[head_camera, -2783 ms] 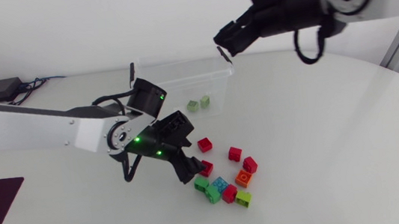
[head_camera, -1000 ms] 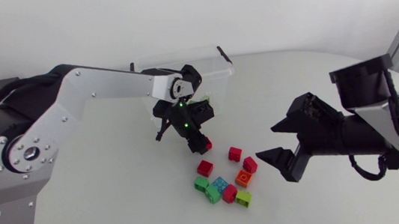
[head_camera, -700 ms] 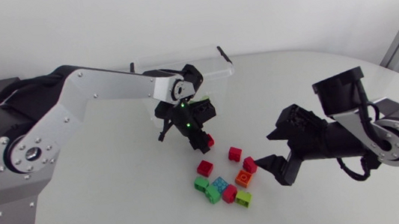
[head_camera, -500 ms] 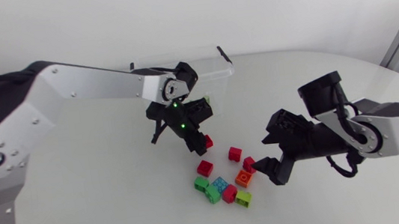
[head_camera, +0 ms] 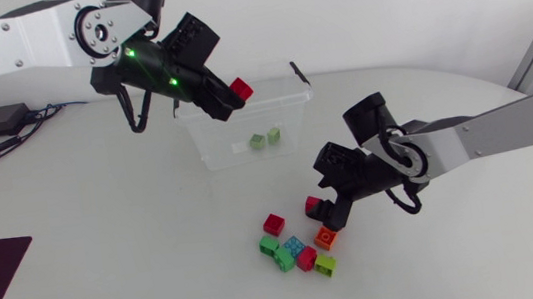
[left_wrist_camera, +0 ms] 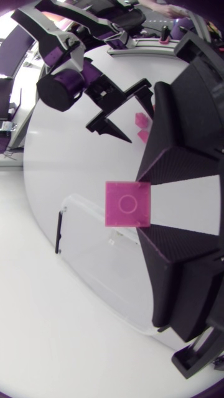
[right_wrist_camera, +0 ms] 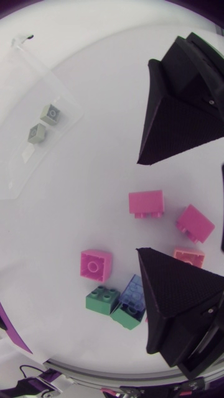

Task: Pick up the duplo bricks and place them in the container

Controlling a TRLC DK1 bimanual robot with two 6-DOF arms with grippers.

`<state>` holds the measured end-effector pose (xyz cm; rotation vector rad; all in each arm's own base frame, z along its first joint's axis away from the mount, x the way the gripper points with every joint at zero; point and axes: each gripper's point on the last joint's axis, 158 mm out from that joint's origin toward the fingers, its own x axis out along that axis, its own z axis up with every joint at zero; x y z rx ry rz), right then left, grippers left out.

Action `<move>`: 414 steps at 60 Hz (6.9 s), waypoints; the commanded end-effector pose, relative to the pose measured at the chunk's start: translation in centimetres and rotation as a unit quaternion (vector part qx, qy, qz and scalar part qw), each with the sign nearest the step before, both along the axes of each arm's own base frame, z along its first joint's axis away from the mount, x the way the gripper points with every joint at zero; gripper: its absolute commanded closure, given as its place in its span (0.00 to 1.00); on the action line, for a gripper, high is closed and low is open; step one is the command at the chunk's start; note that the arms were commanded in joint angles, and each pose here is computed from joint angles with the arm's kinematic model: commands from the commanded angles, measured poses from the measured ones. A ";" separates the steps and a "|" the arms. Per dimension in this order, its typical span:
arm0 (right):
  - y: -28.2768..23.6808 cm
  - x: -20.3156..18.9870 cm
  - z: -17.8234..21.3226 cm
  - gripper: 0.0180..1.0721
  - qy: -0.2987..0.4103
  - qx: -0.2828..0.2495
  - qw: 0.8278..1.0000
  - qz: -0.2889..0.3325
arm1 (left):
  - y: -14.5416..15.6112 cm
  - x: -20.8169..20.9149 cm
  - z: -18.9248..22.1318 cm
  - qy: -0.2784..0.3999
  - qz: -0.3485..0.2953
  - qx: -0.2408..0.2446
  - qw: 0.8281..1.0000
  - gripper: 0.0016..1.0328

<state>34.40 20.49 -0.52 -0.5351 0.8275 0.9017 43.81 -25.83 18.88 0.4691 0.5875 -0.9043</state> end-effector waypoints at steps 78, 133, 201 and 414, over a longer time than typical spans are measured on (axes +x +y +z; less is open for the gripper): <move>0.7 11.0 18.7 0.72 -0.150 0.092 0.980 -0.094 | 4.6 -0.3 1.4 -0.060 0.078 -0.066 0.993 0.05; 2.7 19.2 20.2 0.05 -0.199 0.112 0.964 -0.133 | 1.3 -14.6 -16.3 0.027 -0.169 0.105 0.980 0.05; -9.4 -3.0 8.9 0.05 -0.114 0.118 0.979 -0.118 | -2.9 -16.8 -22.1 0.040 -0.324 0.256 0.910 0.44; -6.7 0.0 0.6 0.17 0.057 -0.036 0.990 -0.125 | 1.7 9.3 1.4 -0.194 0.133 -0.034 0.971 0.87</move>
